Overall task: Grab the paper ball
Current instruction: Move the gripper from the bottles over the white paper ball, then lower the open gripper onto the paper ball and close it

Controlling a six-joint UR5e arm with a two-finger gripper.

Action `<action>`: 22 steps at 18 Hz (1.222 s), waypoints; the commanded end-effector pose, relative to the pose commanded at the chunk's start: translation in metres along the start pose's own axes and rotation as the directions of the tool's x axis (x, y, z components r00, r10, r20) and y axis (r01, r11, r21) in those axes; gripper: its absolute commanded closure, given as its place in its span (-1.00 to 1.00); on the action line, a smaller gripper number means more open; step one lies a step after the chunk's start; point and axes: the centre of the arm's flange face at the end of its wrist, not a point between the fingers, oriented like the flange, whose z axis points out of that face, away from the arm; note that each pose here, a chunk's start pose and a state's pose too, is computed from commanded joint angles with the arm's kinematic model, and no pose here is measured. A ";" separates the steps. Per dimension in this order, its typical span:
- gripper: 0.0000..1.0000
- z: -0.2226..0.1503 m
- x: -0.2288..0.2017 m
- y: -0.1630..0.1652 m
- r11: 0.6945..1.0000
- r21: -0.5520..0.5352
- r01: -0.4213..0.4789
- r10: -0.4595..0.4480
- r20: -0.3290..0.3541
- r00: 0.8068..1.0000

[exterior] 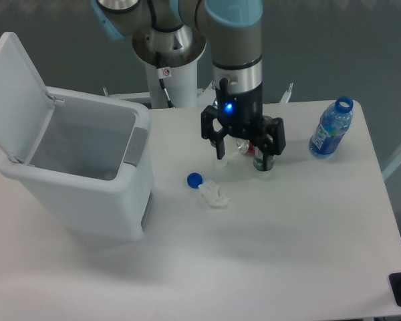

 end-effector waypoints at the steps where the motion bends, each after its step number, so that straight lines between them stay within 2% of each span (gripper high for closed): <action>1: -1.00 0.011 0.006 0.005 1.000 -0.015 0.002 -0.002 -0.019 1.000; 5: -1.00 0.041 0.026 0.021 0.998 -0.057 -0.009 0.004 -0.083 0.997; 7: -1.00 0.061 0.032 0.027 0.995 -0.081 -0.057 0.047 -0.121 0.992; 9: -1.00 0.083 0.036 0.034 0.987 -0.110 -0.114 0.096 -0.157 0.983; 15: -1.00 0.158 0.049 0.037 0.970 -0.173 -0.172 0.120 -0.277 0.954; 19: -1.00 0.181 0.048 0.038 0.966 -0.188 -0.177 0.113 -0.305 0.946; 22: -0.99 0.192 0.043 0.042 0.956 -0.230 -0.185 0.112 -0.299 0.948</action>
